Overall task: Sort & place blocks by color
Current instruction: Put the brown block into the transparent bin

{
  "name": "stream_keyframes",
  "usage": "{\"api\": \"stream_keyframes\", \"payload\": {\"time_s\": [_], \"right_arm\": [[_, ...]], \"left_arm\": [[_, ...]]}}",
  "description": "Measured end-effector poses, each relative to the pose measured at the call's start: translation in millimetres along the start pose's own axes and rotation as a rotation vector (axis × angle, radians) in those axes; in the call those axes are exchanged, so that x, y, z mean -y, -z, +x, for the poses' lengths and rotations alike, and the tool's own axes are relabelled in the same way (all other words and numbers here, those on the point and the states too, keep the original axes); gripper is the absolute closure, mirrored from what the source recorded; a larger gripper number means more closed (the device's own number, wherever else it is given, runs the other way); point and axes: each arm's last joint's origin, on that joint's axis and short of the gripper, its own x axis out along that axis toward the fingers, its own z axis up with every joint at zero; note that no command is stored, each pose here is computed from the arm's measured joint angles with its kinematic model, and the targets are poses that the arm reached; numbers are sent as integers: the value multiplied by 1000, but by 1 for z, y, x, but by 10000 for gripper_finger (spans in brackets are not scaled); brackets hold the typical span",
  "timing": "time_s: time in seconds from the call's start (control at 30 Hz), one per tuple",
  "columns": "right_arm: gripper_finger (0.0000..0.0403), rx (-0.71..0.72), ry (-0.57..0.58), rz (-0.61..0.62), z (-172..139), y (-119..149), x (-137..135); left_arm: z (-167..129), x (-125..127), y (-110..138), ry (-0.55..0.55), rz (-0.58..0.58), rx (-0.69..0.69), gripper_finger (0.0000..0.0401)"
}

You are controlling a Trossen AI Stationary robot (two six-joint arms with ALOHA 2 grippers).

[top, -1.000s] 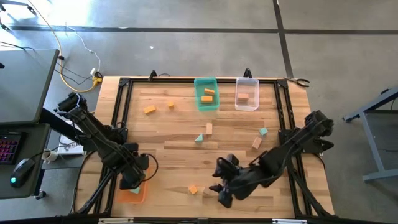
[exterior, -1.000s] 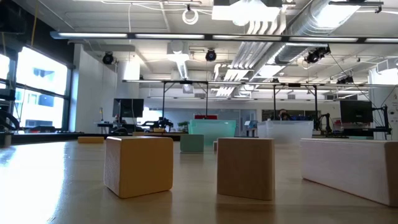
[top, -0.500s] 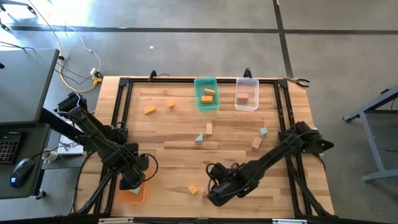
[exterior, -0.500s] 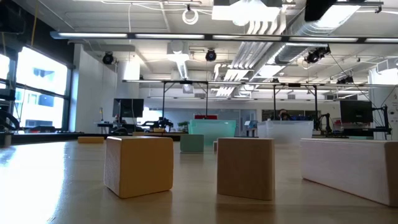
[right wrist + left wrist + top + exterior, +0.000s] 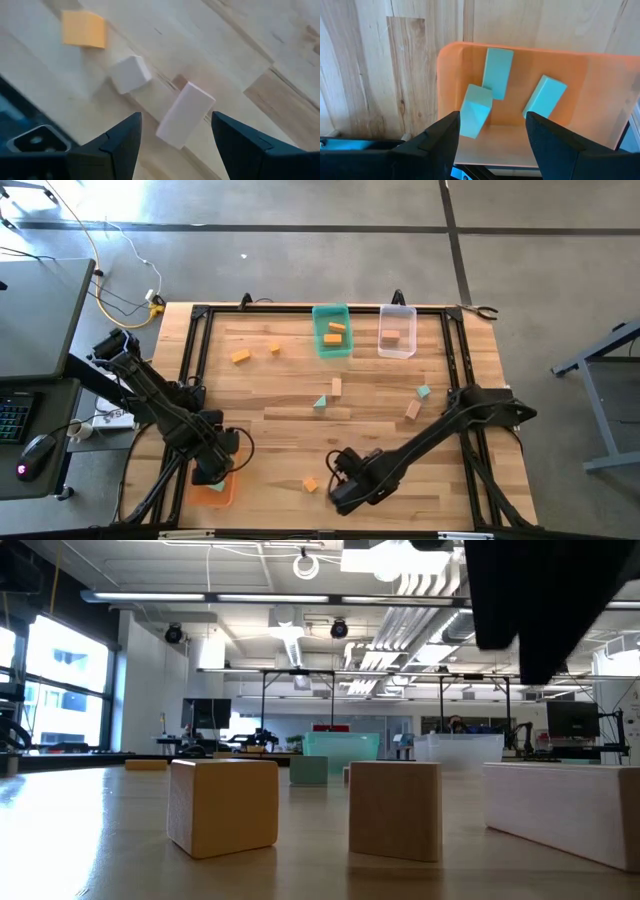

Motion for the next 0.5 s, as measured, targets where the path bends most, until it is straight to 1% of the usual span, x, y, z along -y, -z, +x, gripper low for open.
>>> {"api": "stream_keyframes", "payload": {"time_s": [0.33, 0.5], "right_arm": [[174, -90, 102, 10, 45, 6, -2], [178, -119, 132, 6, 61, 9, -2]], "left_arm": [[0, 0, 0, 1, 2, 0, 187], [0, 0, 0, 1, 2, 0, 188]]}}
